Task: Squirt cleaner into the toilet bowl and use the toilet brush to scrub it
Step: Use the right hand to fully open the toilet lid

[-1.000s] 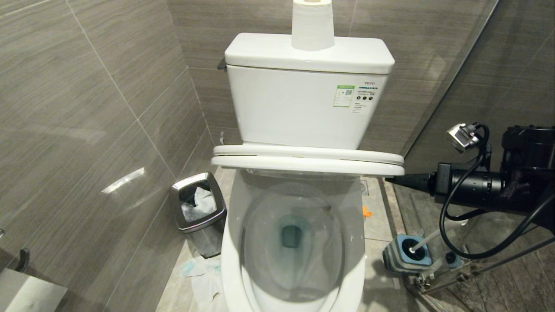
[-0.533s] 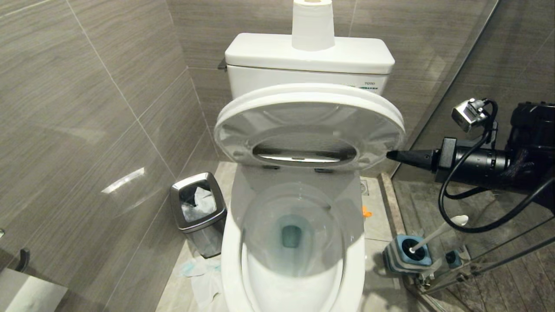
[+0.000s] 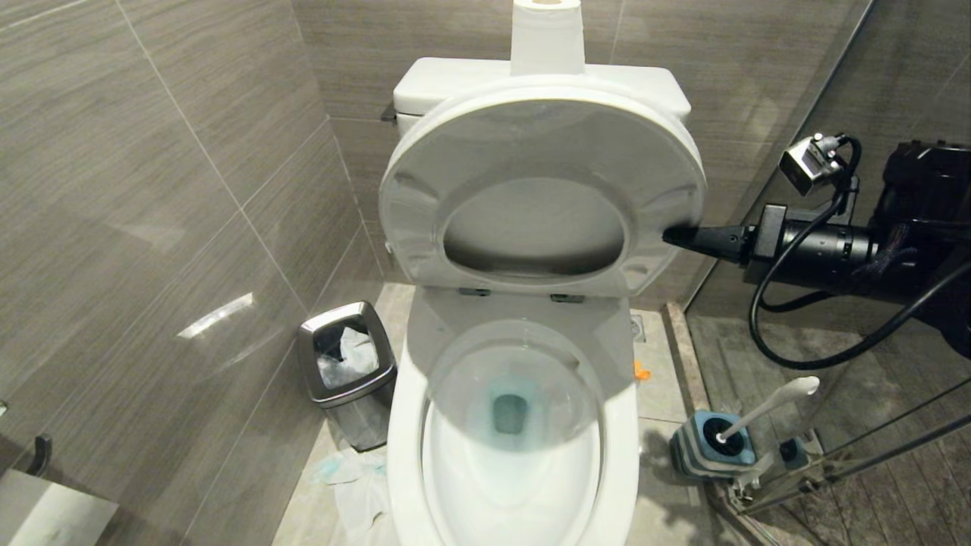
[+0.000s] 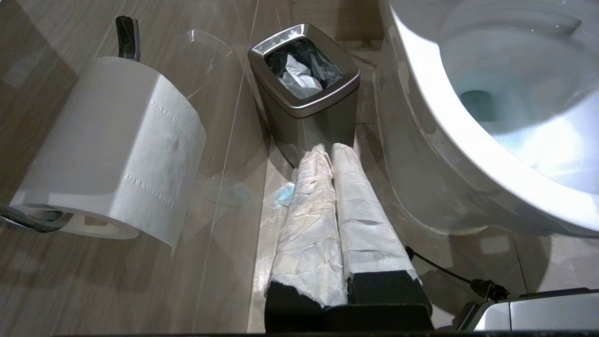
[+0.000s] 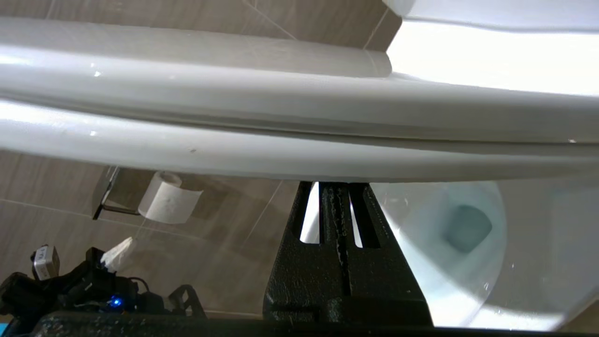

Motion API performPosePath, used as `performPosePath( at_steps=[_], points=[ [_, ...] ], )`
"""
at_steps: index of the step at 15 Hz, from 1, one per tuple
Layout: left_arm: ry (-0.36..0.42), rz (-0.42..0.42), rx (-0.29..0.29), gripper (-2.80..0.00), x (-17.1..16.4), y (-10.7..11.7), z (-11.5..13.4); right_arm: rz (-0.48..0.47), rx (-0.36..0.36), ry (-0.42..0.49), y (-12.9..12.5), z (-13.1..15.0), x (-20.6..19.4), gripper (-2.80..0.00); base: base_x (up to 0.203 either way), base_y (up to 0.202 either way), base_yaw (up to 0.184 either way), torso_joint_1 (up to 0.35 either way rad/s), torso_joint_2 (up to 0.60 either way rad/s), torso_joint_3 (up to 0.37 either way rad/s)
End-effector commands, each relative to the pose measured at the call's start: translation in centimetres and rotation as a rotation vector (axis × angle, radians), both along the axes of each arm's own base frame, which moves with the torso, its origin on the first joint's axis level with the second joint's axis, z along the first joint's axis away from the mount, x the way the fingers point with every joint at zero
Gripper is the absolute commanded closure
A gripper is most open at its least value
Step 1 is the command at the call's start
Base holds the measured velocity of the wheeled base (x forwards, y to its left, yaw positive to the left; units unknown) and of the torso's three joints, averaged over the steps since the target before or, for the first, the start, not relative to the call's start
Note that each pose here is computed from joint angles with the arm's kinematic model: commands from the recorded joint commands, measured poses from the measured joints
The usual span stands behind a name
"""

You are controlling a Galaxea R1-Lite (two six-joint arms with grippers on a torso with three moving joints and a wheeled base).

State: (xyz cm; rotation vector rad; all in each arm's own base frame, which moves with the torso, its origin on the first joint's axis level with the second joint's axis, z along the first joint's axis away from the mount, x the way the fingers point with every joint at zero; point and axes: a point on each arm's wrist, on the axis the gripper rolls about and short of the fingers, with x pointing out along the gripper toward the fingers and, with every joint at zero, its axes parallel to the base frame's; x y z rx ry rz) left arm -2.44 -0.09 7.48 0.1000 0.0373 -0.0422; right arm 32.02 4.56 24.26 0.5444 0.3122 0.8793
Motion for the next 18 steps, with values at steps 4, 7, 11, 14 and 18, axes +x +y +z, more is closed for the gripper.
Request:
performPosePath(
  at_steps=[4, 7, 11, 14, 18],
  points=[
    [-0.001, -0.001, 0.002, 0.00, 0.0, 0.0, 0.0, 0.003, 0.007, -0.065, 0.0, 1.8, 0.3, 0.00, 0.000, 0.000, 0.000, 0.000, 0.00, 0.000],
    [0.002, 0.000, 0.002, 0.00, 0.0, 0.0, 0.0, 0.003, 0.008, -0.098, 0.1, 2.6, 0.6, 0.00, 0.000, 0.000, 0.000, 0.000, 0.00, 0.000],
    [0.000, 0.000, 0.002, 0.00, 0.0, 0.0, 0.0, -0.003, 0.004, -0.121, 0.1, 2.8, 2.1, 0.00, 0.000, 0.000, 0.000, 0.000, 0.00, 0.000],
    [0.000, 0.000, 0.000, 0.00, 0.0, 0.0, 0.0, -0.006, 0.005, -0.149, 0.2, 3.3, 3.5, 0.00, 0.000, 0.000, 0.000, 0.000, 0.00, 0.000],
    [-0.001, 0.000, -0.001, 0.00, 0.0, 0.0, 0.0, -0.010, 0.007, -0.173, 0.3, 3.5, 5.1, 0.00, 0.000, 0.000, 0.000, 0.000, 0.00, 0.000]
  ],
)
